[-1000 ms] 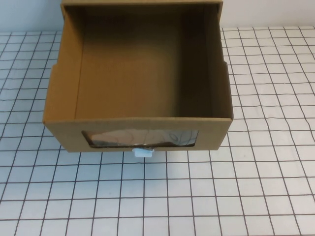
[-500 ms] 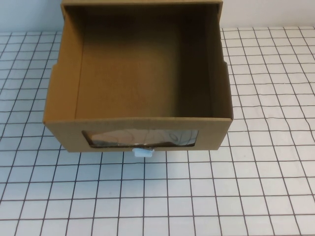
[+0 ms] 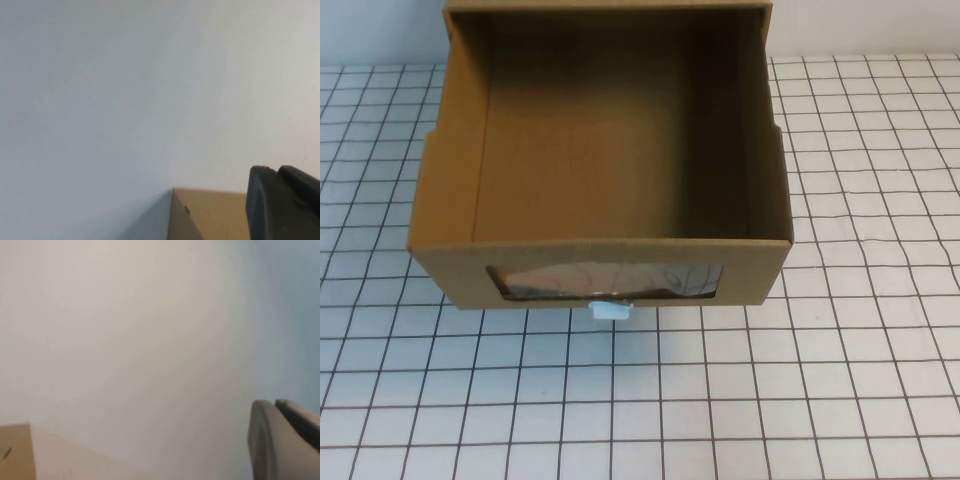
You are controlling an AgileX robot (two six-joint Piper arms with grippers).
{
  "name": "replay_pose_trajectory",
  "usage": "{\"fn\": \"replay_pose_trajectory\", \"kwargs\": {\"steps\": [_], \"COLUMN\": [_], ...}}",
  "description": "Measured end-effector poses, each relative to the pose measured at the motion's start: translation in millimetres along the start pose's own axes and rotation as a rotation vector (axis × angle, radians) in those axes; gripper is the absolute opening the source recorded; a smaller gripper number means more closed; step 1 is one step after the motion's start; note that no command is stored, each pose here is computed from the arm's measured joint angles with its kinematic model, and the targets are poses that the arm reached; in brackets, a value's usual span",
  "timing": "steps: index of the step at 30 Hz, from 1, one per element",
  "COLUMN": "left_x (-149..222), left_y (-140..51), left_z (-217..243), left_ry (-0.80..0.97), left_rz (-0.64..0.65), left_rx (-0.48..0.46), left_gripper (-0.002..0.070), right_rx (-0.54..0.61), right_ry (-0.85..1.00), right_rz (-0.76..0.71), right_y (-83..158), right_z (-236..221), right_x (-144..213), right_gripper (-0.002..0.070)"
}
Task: Close the shoe box
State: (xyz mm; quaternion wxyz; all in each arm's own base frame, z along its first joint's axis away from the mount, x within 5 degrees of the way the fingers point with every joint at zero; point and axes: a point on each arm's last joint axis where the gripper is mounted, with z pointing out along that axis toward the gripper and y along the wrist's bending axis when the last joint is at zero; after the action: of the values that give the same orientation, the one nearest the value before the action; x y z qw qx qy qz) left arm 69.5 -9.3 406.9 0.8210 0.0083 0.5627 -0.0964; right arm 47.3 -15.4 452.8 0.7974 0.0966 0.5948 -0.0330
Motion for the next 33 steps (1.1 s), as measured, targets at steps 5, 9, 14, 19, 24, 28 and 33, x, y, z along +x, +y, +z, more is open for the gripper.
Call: {"fn": "replay_pose_trajectory", "kwargs": {"steps": [5,9,14,19,24,28,33], "left_x": [14,24,38,41,31,21,27], "left_y": [2.6,4.3,4.4,-2.9,-18.8,-32.8,-57.2], "left_z": [6,10,18,38,75,116,166], "left_ry": [0.135,0.221,0.352,0.501,0.560,0.591,0.698], "left_rz": [-0.024,-0.026,-0.025,0.083,0.156,0.216,0.258], "left_rx": [-0.028,-0.045,-0.047,0.022,0.129,0.219,0.431], "left_gripper": [-0.0002,-0.0002,-0.0002,-0.0002,-0.0002,-0.0002,-0.0002], "right_rx": [0.019,-0.022,-0.112,-0.349,-0.539,-0.651,-0.788], "right_ry": [0.106,0.184,0.323,0.521,0.693,0.652,0.611], "right_rz": [0.068,0.278,0.229,-0.011,-0.165,-0.204,-0.230], "right_y": [-2,4,14,36,59,74,87], "right_z": [3,2,11,27,53,68,74], "right_x": [20,27,41,62,80,87,90], "right_gripper": [-0.0013,-0.0013,-0.0013,-0.0013,-0.0013,-0.0013,-0.0013]}}
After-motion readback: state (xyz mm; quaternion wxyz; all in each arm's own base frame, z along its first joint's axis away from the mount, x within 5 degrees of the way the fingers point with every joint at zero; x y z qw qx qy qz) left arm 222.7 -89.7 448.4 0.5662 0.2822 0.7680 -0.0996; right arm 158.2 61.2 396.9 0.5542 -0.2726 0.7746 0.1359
